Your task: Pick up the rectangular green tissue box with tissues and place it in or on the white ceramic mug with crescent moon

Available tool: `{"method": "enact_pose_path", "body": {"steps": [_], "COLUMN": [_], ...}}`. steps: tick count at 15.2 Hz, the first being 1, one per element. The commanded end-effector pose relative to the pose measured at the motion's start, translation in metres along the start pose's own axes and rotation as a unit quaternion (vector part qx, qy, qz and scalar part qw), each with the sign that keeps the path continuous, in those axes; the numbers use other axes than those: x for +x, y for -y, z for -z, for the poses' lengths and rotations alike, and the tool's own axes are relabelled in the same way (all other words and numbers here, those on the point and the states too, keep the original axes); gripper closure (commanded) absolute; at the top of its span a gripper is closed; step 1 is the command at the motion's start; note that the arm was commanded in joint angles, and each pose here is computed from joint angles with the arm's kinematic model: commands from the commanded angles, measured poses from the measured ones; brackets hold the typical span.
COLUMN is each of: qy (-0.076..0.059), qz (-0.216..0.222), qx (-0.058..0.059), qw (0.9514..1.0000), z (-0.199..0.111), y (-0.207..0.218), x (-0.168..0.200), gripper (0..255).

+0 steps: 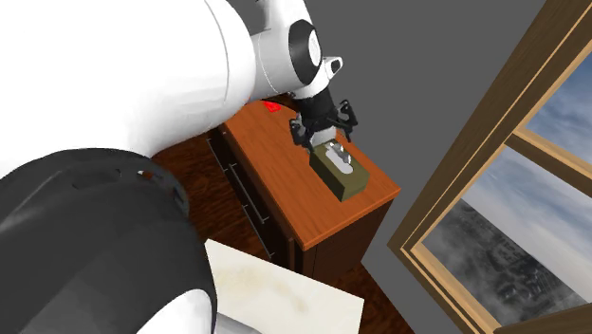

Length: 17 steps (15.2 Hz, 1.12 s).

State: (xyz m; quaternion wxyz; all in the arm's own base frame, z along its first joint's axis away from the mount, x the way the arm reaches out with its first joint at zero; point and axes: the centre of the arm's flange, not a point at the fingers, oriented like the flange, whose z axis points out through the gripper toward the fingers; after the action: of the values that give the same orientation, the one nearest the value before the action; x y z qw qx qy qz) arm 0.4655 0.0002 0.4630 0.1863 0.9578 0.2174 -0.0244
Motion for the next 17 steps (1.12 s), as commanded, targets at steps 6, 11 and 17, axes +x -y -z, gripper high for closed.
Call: {"method": "enact_pose_path", "body": {"steps": [6,11,17], "qy": [0.034,0.035,0.035], "qz": [0.099,0.103,0.103], "qx": [-0.092,-0.096,-0.096], "qw": [0.9902,0.9895,0.9895], "z": [-0.071,-0.094,-0.113], "y": [0.006,0.002,-0.001], "x": [0.065,0.066,0.066], "gripper": [0,0,0]}}
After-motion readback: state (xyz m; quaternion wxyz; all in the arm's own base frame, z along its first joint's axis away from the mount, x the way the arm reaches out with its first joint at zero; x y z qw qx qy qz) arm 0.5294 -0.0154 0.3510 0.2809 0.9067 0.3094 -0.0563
